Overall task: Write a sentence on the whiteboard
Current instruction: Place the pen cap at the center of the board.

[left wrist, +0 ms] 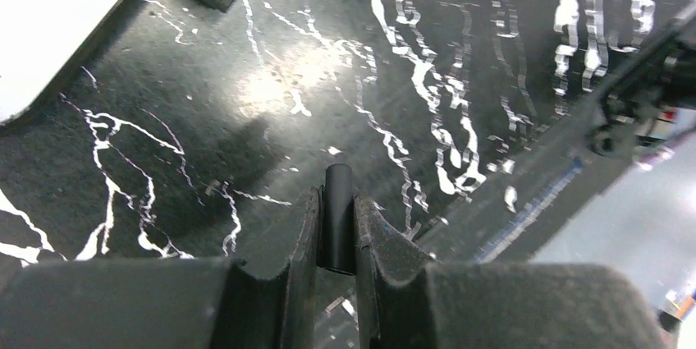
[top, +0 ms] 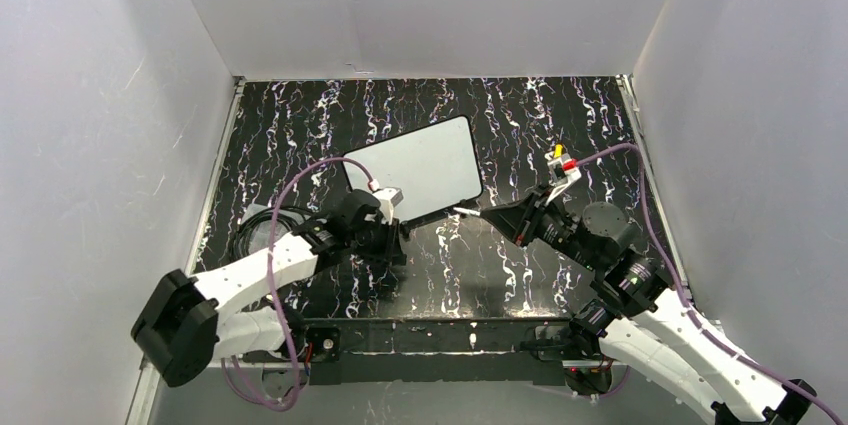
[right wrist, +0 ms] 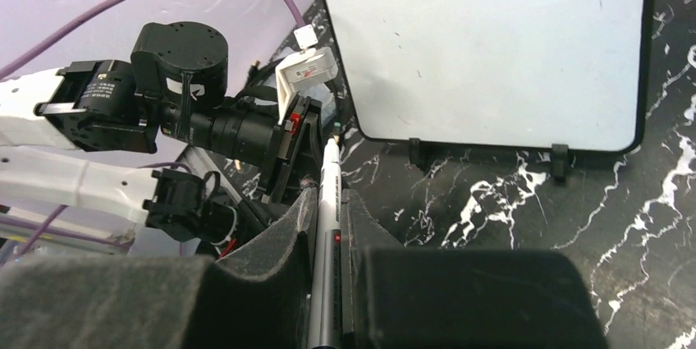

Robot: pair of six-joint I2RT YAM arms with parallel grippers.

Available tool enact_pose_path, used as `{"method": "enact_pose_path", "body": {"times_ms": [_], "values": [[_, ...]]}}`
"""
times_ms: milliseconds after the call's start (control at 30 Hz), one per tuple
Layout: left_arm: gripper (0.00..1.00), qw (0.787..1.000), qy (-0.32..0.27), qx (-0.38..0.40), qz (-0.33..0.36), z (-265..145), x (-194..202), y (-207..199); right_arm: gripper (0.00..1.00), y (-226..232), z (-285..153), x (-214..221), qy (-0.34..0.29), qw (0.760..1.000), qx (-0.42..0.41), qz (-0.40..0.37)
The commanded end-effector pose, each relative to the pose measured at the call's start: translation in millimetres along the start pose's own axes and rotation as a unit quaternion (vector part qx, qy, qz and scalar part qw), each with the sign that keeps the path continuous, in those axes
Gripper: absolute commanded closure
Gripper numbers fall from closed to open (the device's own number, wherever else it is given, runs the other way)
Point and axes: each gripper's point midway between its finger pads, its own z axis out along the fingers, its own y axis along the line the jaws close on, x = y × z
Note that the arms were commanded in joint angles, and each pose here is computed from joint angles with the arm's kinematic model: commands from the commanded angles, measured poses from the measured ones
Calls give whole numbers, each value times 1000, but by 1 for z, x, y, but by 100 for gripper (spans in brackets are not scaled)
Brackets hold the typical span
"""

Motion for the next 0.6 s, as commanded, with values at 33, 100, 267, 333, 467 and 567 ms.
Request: {"method": "enact_pose_path", "body": {"times_ms": [33, 100, 267, 333, 467, 567], "values": [[95, 996, -13, -84, 9, 28, 2, 30, 99, -5, 2, -5, -25, 1000, 4, -3], [93, 995, -2, -100, 11, 37, 6, 38, 99, -8, 3, 0, -18, 1000, 7, -9], [78, 991, 10, -131, 11, 45, 10, 50, 99, -17, 7, 12, 6, 1000, 20, -19], [66, 989, 0, -150, 11, 42, 8, 56, 99, -19, 9, 15, 12, 999, 21, -21], [40, 989, -4, -149, 3, 25, 6, 51, 99, -21, 16, 17, 18, 999, 21, -28], [28, 991, -16, -134, 2, 1, -3, 36, 99, -18, 25, 13, 13, 999, 14, -36]]}}
